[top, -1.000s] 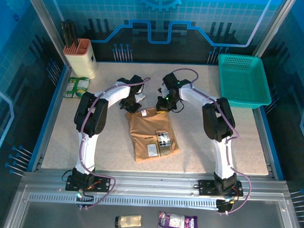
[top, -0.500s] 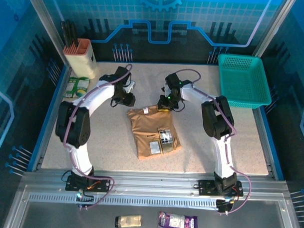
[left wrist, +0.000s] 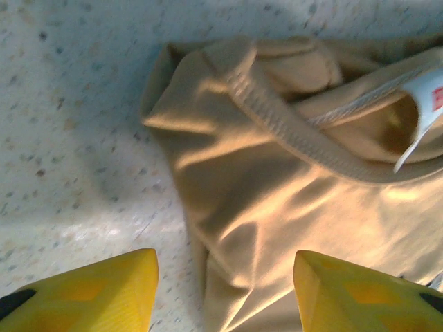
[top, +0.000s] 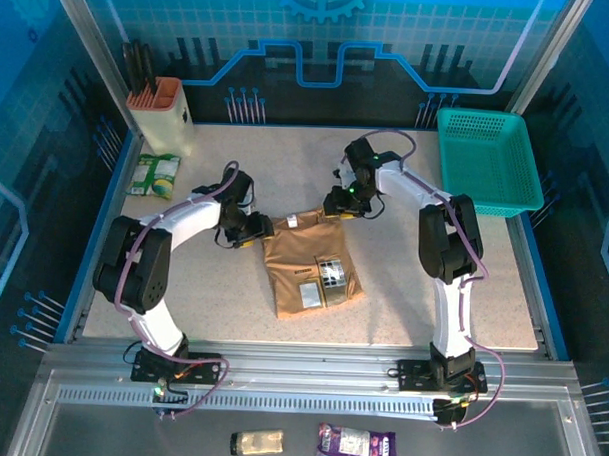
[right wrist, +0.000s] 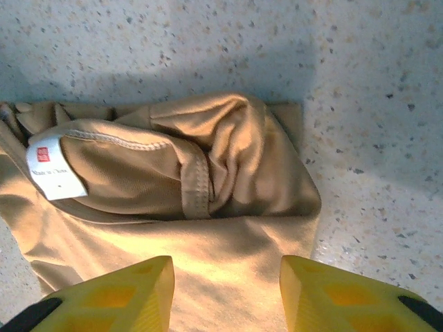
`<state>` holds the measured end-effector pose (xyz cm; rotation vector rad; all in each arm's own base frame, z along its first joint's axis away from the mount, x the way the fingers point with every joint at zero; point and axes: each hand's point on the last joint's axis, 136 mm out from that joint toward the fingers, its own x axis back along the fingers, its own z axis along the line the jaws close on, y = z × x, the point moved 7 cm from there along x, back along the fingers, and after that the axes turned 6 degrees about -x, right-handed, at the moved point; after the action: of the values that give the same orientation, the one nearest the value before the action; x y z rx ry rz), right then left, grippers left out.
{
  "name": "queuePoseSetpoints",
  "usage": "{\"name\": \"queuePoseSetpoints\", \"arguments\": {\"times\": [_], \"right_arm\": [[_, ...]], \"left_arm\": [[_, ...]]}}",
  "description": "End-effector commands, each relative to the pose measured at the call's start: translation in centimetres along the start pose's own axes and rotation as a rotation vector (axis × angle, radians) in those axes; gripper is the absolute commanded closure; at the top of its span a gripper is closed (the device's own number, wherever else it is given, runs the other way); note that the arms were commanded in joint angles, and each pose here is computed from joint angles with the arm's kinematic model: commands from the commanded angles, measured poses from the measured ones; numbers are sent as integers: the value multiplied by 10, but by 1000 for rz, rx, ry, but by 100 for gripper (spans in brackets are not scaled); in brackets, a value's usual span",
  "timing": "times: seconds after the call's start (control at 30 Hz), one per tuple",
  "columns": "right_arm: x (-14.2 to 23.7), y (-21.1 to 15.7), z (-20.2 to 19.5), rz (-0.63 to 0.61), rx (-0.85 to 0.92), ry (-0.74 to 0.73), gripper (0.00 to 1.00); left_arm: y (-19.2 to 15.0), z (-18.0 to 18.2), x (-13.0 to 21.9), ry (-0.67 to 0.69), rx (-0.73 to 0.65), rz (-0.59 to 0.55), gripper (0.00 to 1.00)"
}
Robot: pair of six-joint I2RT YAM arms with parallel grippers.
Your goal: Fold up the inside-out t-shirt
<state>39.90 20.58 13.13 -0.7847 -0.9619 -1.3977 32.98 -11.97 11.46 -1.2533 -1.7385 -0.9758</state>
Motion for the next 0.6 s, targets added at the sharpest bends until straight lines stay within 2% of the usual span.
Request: {"name": "queuePoseSetpoints", "arguments": {"times": [0.0, 0.3, 0.57], "right_arm": [[13, -9, -6, 7, 3, -20, 54], [25, -16, -4, -8, -5, -20, 54], [30, -19, -8, -13, -17, -36, 54]], "left_arm": [[9, -6, -12, -61, 46, -23, 47], [17, 9, -32, 70, 67, -12, 49], [16, 0, -45, 91, 31, 23, 64]]}}
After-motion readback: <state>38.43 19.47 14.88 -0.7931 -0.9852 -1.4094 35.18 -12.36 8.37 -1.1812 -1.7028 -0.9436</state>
